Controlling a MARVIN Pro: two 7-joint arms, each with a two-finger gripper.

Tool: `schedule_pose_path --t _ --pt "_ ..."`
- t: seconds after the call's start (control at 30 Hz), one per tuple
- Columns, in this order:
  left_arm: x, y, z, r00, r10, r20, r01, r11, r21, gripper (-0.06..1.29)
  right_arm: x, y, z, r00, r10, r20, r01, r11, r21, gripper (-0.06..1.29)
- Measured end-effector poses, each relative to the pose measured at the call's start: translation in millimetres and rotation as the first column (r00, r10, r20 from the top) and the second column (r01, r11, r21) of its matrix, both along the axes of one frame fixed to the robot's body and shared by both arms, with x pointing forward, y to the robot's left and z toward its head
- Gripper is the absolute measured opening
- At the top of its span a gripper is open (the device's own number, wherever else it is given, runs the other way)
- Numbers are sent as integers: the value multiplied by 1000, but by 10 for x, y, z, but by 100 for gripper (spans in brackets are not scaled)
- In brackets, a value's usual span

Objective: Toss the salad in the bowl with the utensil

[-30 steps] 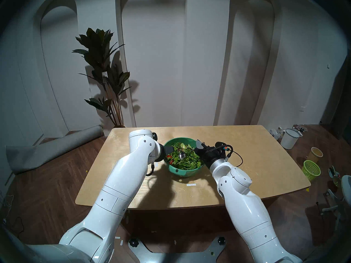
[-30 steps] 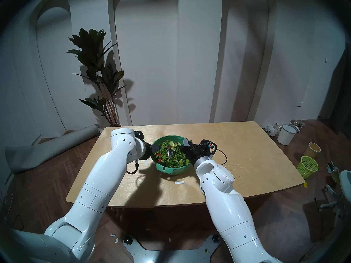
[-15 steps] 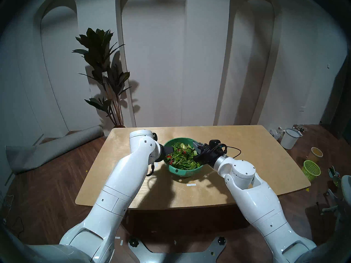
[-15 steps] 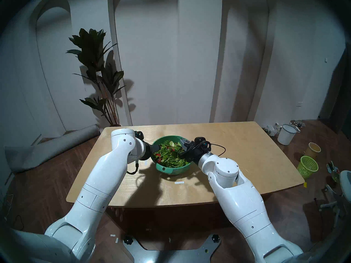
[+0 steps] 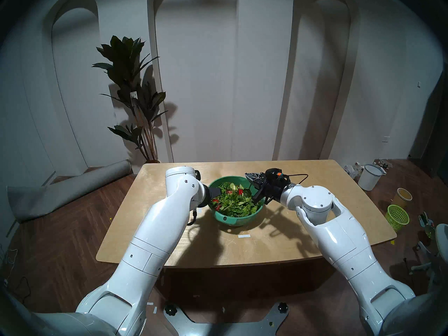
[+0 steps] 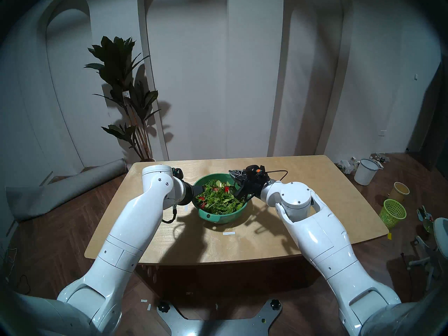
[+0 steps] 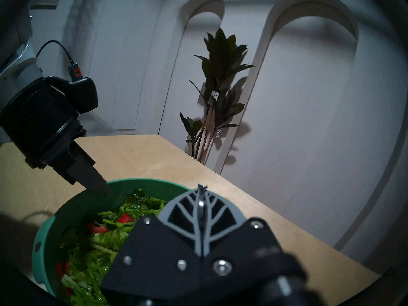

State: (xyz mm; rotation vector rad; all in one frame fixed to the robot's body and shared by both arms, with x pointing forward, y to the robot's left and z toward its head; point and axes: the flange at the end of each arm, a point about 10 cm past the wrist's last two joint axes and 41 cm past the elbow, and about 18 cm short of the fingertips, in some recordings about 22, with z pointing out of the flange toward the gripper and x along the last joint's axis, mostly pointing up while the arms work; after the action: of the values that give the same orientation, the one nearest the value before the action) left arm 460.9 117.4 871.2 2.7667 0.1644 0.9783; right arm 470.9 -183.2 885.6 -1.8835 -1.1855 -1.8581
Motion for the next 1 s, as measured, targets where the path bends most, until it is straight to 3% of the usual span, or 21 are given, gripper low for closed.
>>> schedule_pose_path --t 0.3,0.57,0.73,1.0 --pt "2 -1 3 1000 1 2 -1 1000 2 -3 189 -167 90 995 82 52 -76 991 -109 -3" --pt "2 1 1 1000 2 3 -2 1000 5 -3 354 -151 132 987 123 98 -107 982 -154 -3" --pt "3 3 -2 1000 3 3 -3 1000 7 -3 456 -30 64 982 160 103 -140 975 -171 -3" --pt "3 5 -5 1000 4 4 -4 1000 10 -3 610 249 -241 978 200 64 -187 968 -166 -3"
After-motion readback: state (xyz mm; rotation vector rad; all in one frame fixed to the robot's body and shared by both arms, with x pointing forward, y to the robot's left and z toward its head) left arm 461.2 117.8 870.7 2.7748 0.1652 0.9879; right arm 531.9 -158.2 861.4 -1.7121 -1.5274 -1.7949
